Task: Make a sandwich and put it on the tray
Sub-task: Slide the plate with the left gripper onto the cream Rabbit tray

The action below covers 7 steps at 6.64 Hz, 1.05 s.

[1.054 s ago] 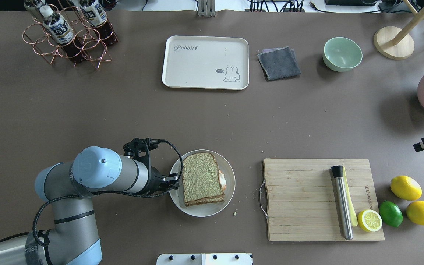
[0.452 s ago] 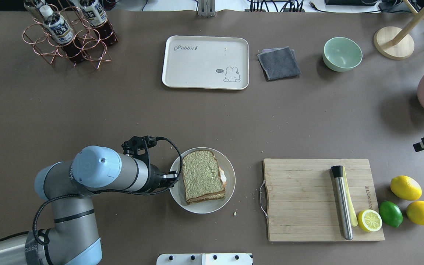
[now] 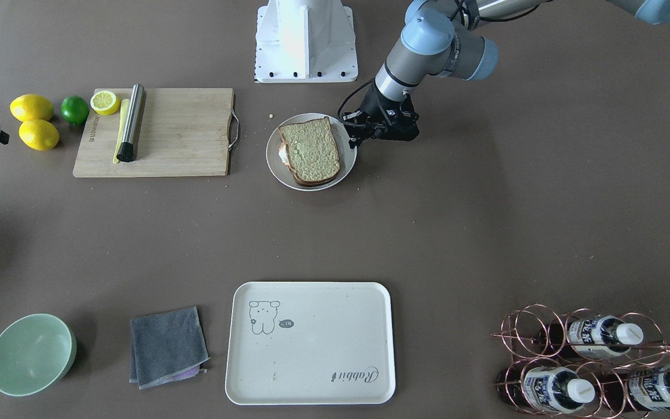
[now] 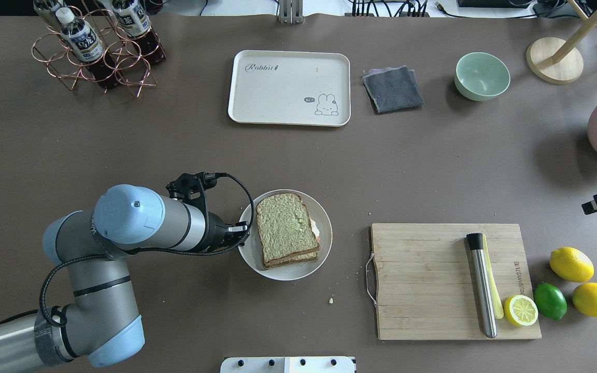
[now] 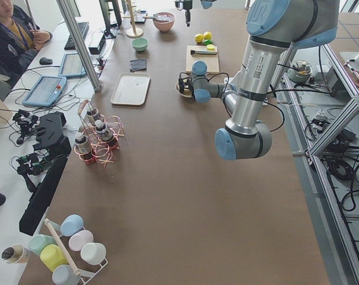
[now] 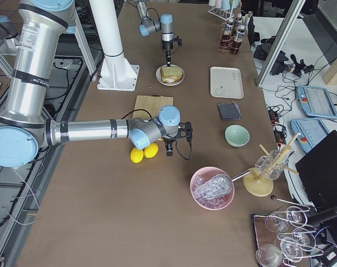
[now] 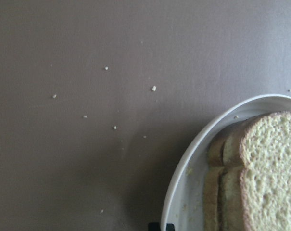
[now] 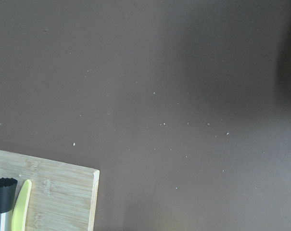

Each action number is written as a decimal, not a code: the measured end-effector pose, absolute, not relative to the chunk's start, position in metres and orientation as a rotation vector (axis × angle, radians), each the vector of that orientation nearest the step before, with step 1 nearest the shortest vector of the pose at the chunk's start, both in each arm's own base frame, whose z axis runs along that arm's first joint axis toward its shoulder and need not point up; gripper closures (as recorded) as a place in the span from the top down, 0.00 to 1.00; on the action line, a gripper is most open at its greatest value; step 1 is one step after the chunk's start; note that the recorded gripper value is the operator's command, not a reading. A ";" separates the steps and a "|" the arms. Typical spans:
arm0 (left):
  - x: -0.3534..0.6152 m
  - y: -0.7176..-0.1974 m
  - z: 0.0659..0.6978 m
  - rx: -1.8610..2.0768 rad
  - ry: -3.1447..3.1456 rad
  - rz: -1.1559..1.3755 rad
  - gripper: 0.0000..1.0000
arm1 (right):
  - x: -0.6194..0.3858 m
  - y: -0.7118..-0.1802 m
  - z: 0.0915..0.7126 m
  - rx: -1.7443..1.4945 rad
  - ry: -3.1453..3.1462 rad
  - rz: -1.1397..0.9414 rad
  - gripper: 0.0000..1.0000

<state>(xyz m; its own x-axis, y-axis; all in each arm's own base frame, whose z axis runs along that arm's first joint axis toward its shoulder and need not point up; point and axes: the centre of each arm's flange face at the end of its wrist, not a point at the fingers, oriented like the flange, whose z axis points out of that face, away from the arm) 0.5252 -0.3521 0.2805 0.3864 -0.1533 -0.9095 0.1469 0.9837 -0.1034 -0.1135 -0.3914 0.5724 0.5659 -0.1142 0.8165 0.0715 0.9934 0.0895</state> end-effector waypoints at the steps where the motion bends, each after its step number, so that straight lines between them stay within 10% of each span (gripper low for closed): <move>1: 0.516 -0.371 0.277 0.008 1.164 -0.173 0.00 | -0.113 -0.392 0.572 0.050 -0.963 -0.108 1.00; 7: 0.526 -0.626 0.238 0.040 1.111 -0.123 0.00 | -0.105 -0.397 0.567 0.070 -0.968 -0.090 1.00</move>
<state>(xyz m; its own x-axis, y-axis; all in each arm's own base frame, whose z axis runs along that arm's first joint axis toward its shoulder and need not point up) 0.5262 -0.6264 0.2382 0.4378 -0.0789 -0.8956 0.1193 0.9924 -0.0292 -0.1046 -0.3966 0.5666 0.5637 -0.1082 0.8189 0.0455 0.9940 0.1000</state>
